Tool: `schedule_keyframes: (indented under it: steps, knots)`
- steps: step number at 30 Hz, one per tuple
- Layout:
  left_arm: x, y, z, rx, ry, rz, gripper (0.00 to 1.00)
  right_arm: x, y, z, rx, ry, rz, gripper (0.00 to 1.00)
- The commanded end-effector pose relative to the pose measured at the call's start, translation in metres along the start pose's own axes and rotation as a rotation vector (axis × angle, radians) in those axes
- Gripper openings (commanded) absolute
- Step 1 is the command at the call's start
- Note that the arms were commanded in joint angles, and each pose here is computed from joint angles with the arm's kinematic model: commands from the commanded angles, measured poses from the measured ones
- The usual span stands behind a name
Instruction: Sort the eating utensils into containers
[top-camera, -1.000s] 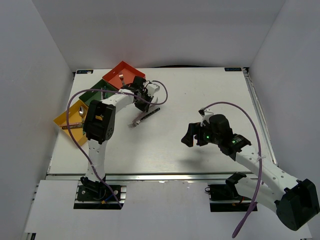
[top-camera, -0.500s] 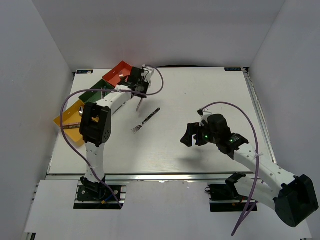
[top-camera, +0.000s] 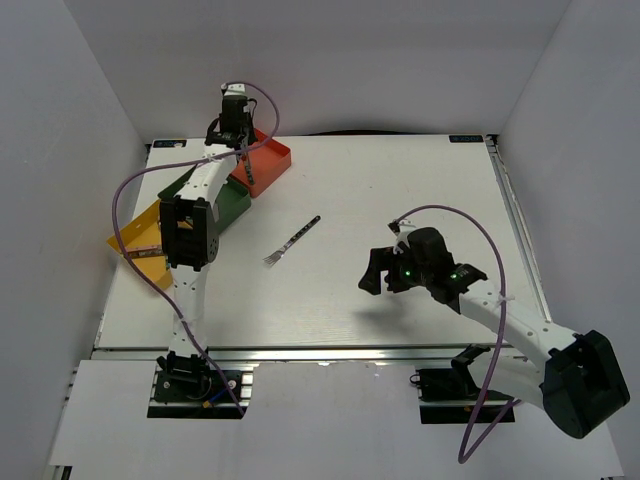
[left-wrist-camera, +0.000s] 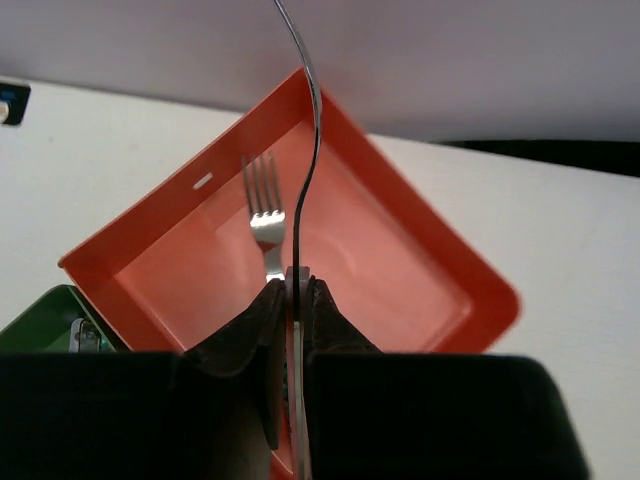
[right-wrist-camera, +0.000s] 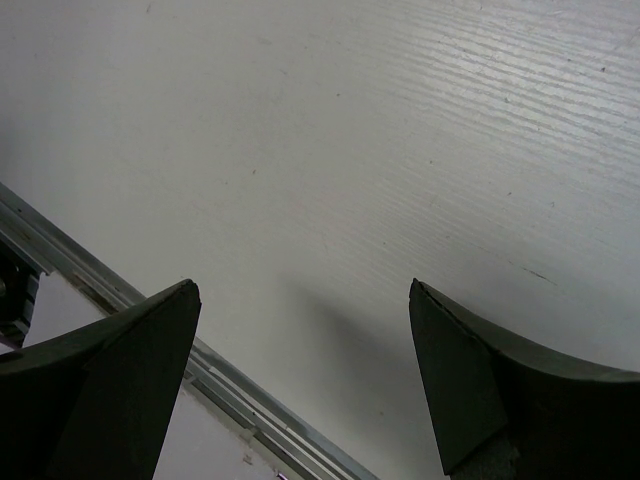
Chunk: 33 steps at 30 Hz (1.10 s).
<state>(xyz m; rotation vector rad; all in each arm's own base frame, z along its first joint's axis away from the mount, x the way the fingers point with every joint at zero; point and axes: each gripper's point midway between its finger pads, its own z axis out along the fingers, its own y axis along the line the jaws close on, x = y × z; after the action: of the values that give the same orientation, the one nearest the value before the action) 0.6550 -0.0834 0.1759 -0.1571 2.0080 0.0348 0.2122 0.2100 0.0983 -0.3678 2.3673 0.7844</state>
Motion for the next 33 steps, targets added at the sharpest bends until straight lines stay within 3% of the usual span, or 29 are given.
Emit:
schedule_keyframes:
  steps: [1,4,5,8,11,12,13,15,16,18,19,22,23,25,26,29,33]
  knots:
    - [-0.009,0.013,0.009,0.001,-0.022,-0.062,0.08,-0.010,0.008,0.002,-0.036,-0.031,-0.021,0.89]
    - [-0.002,0.011,0.014,0.022,-0.014,-0.033,0.33,-0.007,0.006,0.007,-0.030,-0.016,-0.020,0.89]
    - [0.000,0.010,0.015,0.029,-0.011,-0.021,0.46,-0.005,0.005,0.008,-0.028,-0.008,-0.017,0.89]
    - [-0.008,0.011,0.011,0.038,-0.029,-0.022,0.64,-0.002,0.006,0.011,-0.036,0.009,-0.014,0.89]
    - [-0.023,0.004,-0.002,0.073,-0.040,-0.032,0.72,-0.004,0.006,0.010,-0.038,0.001,-0.010,0.89]
    - [-0.038,0.000,-0.017,0.096,-0.059,-0.037,0.90,-0.005,0.008,0.009,-0.040,-0.002,-0.012,0.89]
    - [-0.041,-0.004,-0.027,0.114,-0.055,-0.033,0.96,-0.006,0.008,0.008,-0.041,-0.008,-0.014,0.89]
    - [-0.068,-0.027,-0.068,0.228,-0.094,-0.012,0.98,-0.009,0.008,0.007,-0.032,-0.015,-0.017,0.89]
    - [-0.049,-0.032,-0.075,0.250,-0.048,0.010,0.98,-0.012,0.008,0.005,-0.029,-0.024,-0.021,0.89]
    - [-0.049,-0.055,-0.114,0.314,-0.039,0.096,0.98,-0.015,0.010,0.002,-0.030,-0.032,-0.029,0.89]
    - [-0.015,-0.058,-0.122,0.311,0.057,0.148,0.98,-0.017,0.011,0.000,-0.030,-0.038,-0.037,0.89]
    - [0.035,-0.081,-0.167,0.364,0.193,0.289,0.95,-0.019,0.011,-0.007,-0.023,-0.052,-0.045,0.89]
    - [0.074,-0.078,-0.173,0.358,0.275,0.327,0.93,-0.022,0.012,-0.011,-0.021,-0.069,-0.054,0.89]
    - [0.096,-0.094,-0.202,0.426,0.290,0.390,0.89,-0.023,0.014,-0.018,-0.023,-0.082,-0.060,0.89]
    - [0.133,-0.091,-0.210,0.449,0.362,0.415,0.87,-0.023,0.014,-0.020,-0.024,-0.085,-0.063,0.89]
    - [0.178,-0.114,-0.238,0.610,0.419,0.460,0.81,-0.022,0.016,-0.025,-0.035,-0.099,-0.066,0.89]
    - [0.208,-0.122,-0.235,0.616,0.442,0.488,0.78,-0.017,0.020,-0.027,-0.061,-0.096,-0.055,0.89]
